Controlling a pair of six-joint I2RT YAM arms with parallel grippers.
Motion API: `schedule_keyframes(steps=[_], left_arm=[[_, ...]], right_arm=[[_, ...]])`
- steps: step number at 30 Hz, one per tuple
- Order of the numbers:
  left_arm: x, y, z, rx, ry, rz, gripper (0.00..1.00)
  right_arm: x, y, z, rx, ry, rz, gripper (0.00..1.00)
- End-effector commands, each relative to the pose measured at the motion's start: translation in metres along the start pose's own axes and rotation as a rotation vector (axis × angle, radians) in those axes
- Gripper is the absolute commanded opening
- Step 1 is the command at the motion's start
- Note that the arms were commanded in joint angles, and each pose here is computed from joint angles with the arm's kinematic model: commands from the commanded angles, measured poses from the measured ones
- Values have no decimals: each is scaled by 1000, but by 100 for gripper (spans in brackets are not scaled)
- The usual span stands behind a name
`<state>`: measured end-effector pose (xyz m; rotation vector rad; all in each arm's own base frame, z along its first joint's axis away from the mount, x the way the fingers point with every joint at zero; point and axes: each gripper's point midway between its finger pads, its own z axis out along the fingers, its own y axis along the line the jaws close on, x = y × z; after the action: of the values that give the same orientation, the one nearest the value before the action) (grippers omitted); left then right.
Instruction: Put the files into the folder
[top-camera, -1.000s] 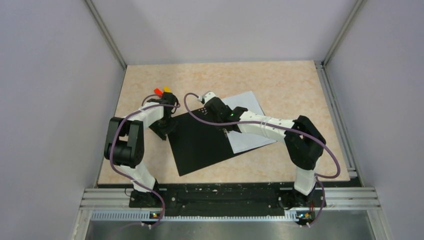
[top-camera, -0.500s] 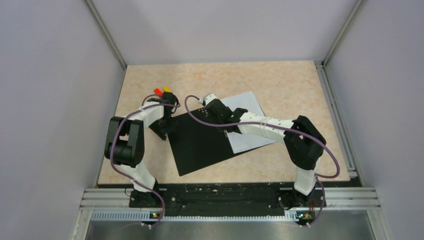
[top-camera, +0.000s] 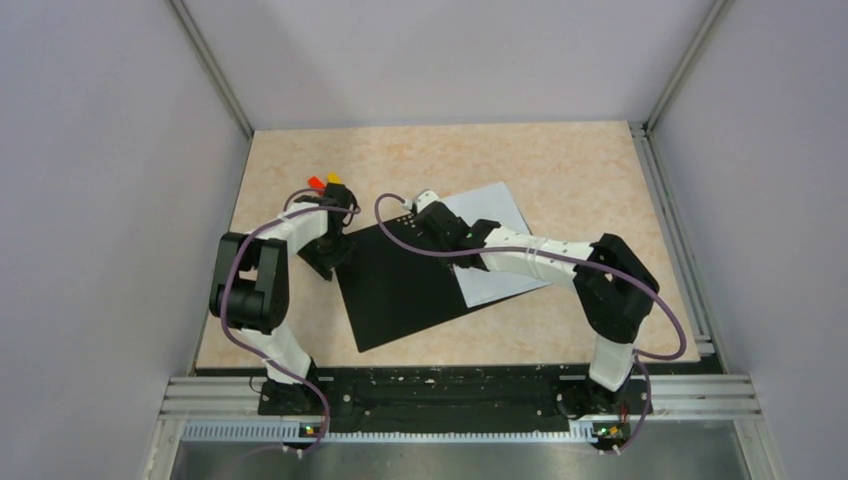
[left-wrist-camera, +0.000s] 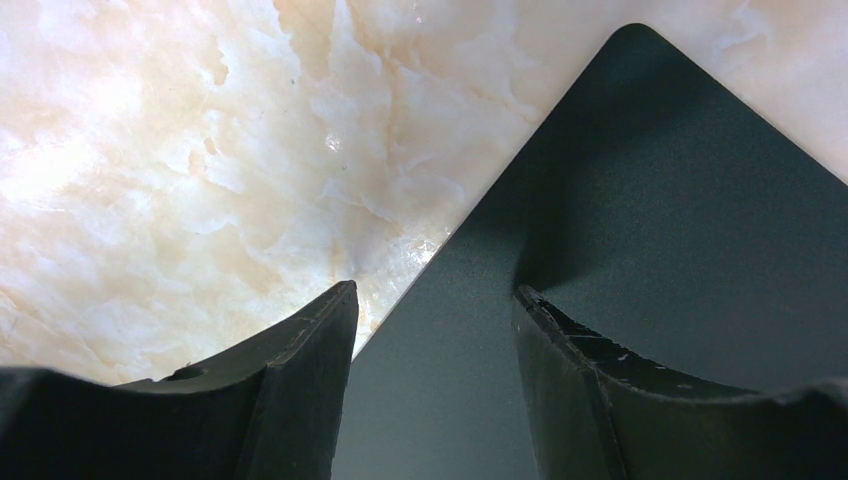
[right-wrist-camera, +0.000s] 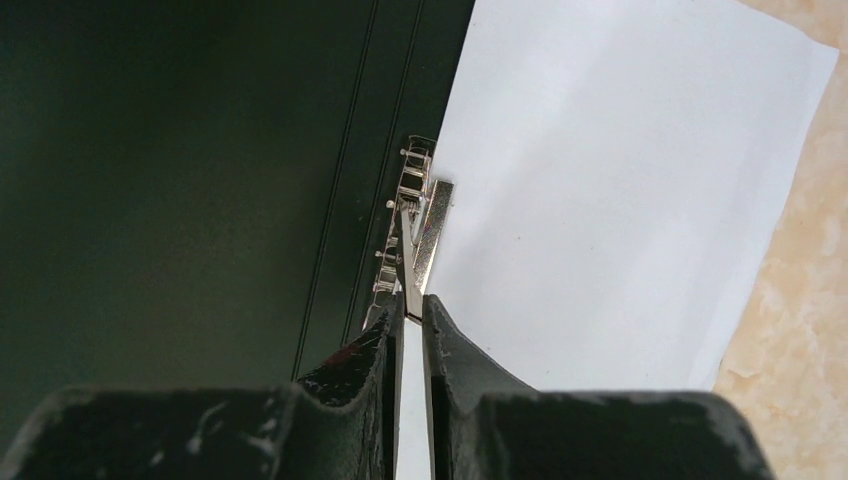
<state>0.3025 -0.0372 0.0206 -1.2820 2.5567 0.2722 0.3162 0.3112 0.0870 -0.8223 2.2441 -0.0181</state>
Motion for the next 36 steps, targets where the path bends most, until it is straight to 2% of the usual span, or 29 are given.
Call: schedule_keyframes(steps=[1,12,19,36], left_arm=[[3,6,25,-58,0,-9,64],[3,7,26,-60,6,-12,64],[3,6,26,-58,7,-17,64],[3,5,26,-53,19,-22,64]], right_arm=[[-11,-3,-17,10,-50,29,11],[3,-1,-14,4,-23,44,7],[15,-1,-12,11,1,50,0],[47,1,-5,17,71,52,0]])
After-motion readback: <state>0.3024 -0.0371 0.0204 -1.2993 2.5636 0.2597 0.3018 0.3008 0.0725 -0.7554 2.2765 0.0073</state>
